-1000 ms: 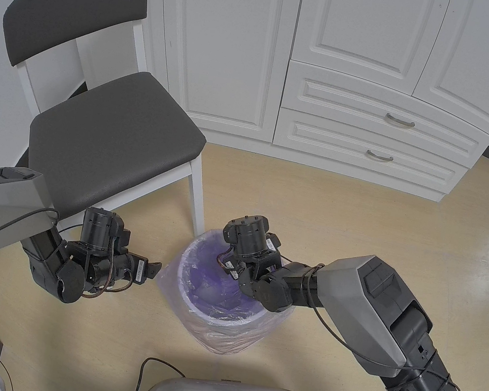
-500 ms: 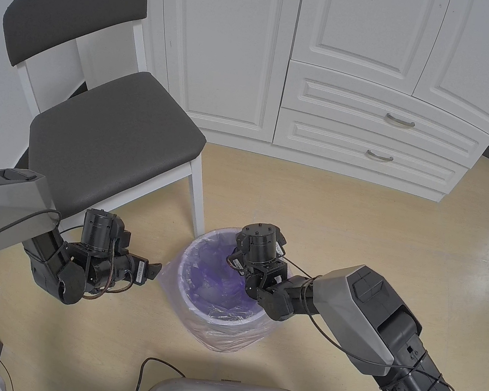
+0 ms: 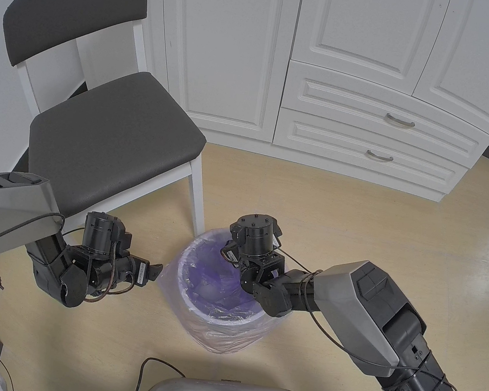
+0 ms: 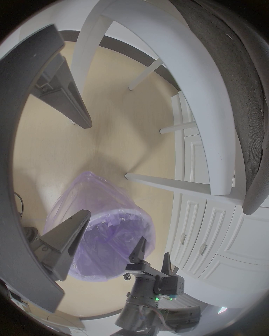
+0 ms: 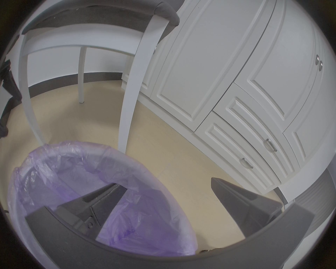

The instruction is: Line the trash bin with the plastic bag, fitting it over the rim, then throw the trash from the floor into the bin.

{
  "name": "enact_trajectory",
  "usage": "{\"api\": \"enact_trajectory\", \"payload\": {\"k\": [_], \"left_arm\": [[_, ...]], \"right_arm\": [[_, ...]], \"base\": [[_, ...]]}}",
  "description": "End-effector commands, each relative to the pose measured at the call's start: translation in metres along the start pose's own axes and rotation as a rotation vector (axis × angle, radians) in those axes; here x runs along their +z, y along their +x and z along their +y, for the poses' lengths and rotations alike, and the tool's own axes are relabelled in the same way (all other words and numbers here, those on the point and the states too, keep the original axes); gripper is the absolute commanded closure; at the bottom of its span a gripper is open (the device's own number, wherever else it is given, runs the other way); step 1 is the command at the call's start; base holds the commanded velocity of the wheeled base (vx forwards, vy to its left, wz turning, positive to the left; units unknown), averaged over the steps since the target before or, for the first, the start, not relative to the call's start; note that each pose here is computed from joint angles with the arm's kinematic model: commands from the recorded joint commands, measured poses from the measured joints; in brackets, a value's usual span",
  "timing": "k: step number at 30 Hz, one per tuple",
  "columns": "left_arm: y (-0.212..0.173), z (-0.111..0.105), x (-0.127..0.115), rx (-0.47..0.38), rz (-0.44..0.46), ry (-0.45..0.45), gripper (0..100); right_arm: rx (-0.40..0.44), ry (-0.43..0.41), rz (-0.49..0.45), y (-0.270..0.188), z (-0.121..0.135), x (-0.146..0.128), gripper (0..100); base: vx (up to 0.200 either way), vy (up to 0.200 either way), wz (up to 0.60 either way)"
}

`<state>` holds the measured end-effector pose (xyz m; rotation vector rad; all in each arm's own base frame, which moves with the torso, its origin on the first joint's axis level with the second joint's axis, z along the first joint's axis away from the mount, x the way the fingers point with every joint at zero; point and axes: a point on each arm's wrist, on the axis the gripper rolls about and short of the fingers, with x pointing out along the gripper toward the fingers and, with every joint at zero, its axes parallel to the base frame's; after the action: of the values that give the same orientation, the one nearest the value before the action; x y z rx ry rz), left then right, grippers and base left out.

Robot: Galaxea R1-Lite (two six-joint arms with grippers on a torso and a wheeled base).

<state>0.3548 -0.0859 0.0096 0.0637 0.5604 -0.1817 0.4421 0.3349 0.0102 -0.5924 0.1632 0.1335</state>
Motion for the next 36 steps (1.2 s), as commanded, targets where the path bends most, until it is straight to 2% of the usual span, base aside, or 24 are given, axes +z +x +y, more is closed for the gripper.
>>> {"api": "enact_trajectory", "payload": {"k": [1, 11, 16, 19, 20, 22, 25, 28, 30, 32, 36], "left_arm": [[0.002, 0.000, -0.003, 0.000, 0.008, 0.000, 0], [0.010, 0.001, -0.012, 0.003, 0.036, 0.006, 0], [0.015, 0.003, -0.016, 0.010, 0.048, 0.009, 0], [0.016, 0.003, -0.017, 0.010, 0.051, 0.013, 0], [0.023, 0.005, -0.023, 0.016, 0.064, 0.028, 0], [0.026, 0.005, -0.026, 0.017, 0.064, 0.030, 0], [0.030, 0.006, -0.031, 0.018, 0.078, 0.030, 0], [0.045, 0.005, -0.039, 0.017, 0.093, 0.033, 0], [0.063, 0.007, -0.044, 0.018, 0.100, 0.050, 0], [0.064, 0.007, -0.044, 0.019, 0.101, 0.050, 0], [0.085, 0.011, -0.040, 0.025, 0.127, 0.076, 0]], "right_arm": [[-0.004, 0.008, -0.011, -0.002, -0.004, 0.007, 0], [0.037, -0.019, 0.009, -0.016, -0.001, 0.007, 0], [0.053, -0.027, 0.025, -0.034, -0.017, 0.018, 0], [0.061, -0.034, 0.032, -0.038, -0.017, 0.018, 0], [0.102, -0.068, 0.062, -0.056, -0.017, 0.014, 0], [0.119, -0.057, 0.066, -0.063, -0.017, 0.012, 0], [0.116, 0.009, 0.040, -0.071, -0.019, 0.022, 0], [0.106, 0.046, 0.026, -0.087, -0.040, 0.033, 0], [0.091, 0.083, 0.030, -0.102, -0.064, 0.034, 0], [0.090, 0.085, 0.030, -0.103, -0.065, 0.033, 0], [0.063, 0.136, 0.022, -0.113, -0.099, 0.012, 0]], "base": [[0.000, 0.000, 0.00], [0.000, 0.000, 0.00], [0.000, 0.000, 0.00], [0.000, 0.000, 0.00], [0.000, 0.000, 0.00], [0.000, 0.000, 0.00], [0.000, 0.000, 0.00], [0.000, 0.000, 0.00], [0.000, 0.000, 0.00], [0.000, 0.000, 0.00], [0.000, 0.000, 0.00]]}}
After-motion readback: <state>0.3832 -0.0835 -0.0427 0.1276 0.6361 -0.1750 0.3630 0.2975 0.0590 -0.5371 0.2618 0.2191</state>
